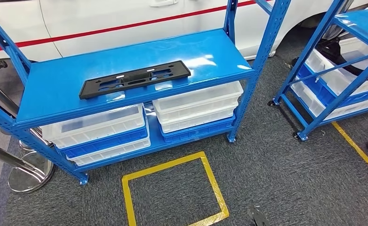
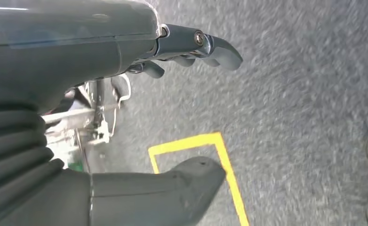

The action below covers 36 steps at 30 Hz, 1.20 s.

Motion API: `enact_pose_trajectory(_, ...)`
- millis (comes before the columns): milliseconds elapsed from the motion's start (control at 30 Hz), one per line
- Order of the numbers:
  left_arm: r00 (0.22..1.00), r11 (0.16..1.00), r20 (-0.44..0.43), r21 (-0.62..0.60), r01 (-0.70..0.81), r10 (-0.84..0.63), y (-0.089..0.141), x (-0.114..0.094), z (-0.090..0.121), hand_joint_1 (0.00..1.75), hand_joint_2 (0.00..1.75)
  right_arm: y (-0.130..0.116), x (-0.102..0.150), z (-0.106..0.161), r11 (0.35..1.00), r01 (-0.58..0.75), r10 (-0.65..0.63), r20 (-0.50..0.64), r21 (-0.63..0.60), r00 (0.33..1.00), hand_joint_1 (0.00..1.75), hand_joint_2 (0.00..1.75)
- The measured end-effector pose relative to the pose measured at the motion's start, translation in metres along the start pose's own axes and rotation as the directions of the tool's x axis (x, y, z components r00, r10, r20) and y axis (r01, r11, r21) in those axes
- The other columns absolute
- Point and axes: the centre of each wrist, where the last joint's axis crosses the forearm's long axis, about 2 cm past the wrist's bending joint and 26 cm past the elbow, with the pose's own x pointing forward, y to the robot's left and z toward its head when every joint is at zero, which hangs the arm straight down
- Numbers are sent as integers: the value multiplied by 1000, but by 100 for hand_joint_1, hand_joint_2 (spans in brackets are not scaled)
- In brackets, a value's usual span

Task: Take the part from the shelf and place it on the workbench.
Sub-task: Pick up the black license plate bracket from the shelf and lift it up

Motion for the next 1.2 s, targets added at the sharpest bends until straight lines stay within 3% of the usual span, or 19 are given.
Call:
enact_pose_trajectory(567, 980, 998, 194, 54, 40, -50, -9, 56, -5, 0, 175, -12, -9, -1, 992, -50, 54, 31, -118, 998, 0, 175)
enact_pose_trajectory(700, 970, 996, 235, 69, 48, -63, -11, 68, -5, 0, 0, -10, -13, -1, 990, -57, 62, 28, -132, 998, 0, 0)
enact_pose_trajectory(967, 943, 994, 324, 98, 50, -80, -11, 95, -5, 0, 0, -1, -15, -2, 989, -49, 58, 62, -137, 996, 0, 0)
enact_pose_trajectory(1200, 909, 992, 405, 114, 58, -99, -13, 119, -4, 0, 0, 10, 9, -10, 989, -43, 74, 225, -140, 972, 0, 0)
